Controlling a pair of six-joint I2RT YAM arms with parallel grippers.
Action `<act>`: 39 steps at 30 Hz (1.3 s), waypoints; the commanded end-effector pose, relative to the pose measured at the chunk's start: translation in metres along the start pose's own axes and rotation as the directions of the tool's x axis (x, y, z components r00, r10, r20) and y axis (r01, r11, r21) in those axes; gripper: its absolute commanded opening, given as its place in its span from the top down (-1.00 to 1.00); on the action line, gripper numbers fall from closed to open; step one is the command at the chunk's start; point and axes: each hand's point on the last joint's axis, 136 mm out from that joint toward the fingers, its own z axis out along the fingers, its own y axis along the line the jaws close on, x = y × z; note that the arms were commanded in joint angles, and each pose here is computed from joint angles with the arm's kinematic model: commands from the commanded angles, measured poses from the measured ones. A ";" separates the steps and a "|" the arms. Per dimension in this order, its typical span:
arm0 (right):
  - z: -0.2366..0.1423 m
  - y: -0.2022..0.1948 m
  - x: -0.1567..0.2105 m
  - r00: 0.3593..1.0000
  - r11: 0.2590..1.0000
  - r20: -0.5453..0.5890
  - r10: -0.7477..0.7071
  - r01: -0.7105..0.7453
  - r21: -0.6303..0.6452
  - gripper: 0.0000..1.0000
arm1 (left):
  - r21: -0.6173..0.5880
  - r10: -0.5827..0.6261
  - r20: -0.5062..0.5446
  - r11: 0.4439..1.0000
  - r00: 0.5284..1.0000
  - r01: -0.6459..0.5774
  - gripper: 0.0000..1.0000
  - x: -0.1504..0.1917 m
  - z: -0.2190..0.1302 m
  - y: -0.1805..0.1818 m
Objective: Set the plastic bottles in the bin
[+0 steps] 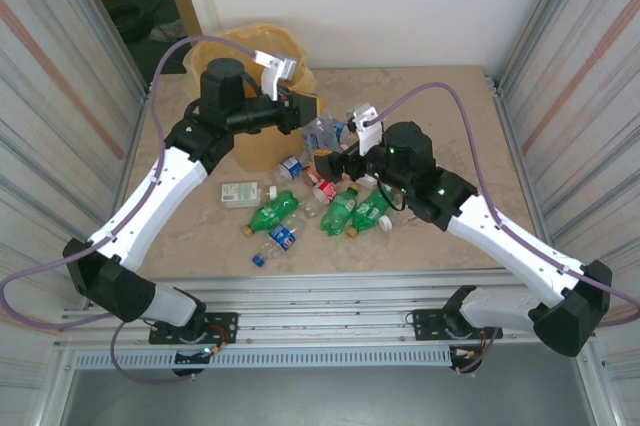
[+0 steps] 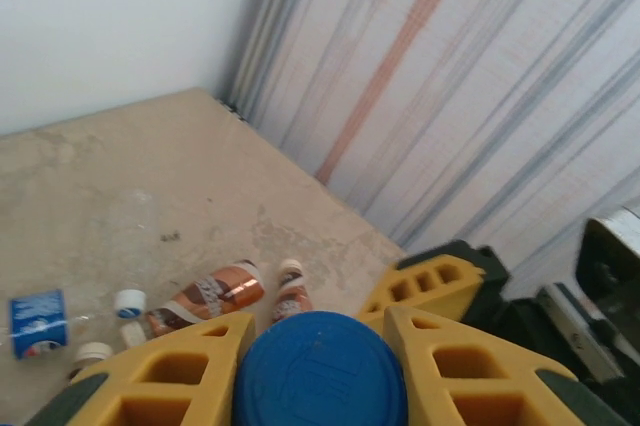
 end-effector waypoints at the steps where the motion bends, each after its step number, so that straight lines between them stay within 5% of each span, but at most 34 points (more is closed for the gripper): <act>1: -0.020 -0.012 -0.006 0.998 0.996 0.042 0.046 -0.049 0.072 -0.98 | -0.081 0.126 0.127 0.990 0.984 -0.116 1.00 -0.050 -0.031 -0.002; 10: -0.047 -0.039 0.008 0.989 0.963 0.033 0.143 -0.147 0.227 -0.95 | -0.343 0.332 0.237 0.908 0.913 -0.242 1.00 -0.118 -0.071 0.035; 17: -0.065 -0.064 0.021 0.967 0.897 0.057 0.249 -0.252 0.363 -0.95 | -0.532 0.445 0.211 0.799 0.870 -0.280 1.00 -0.151 -0.088 0.076; 39: -0.077 -0.105 0.062 0.897 0.739 0.044 0.439 -0.389 0.550 -0.95 | -0.762 0.242 -0.106 0.603 0.965 -0.235 1.00 -0.075 -0.063 0.250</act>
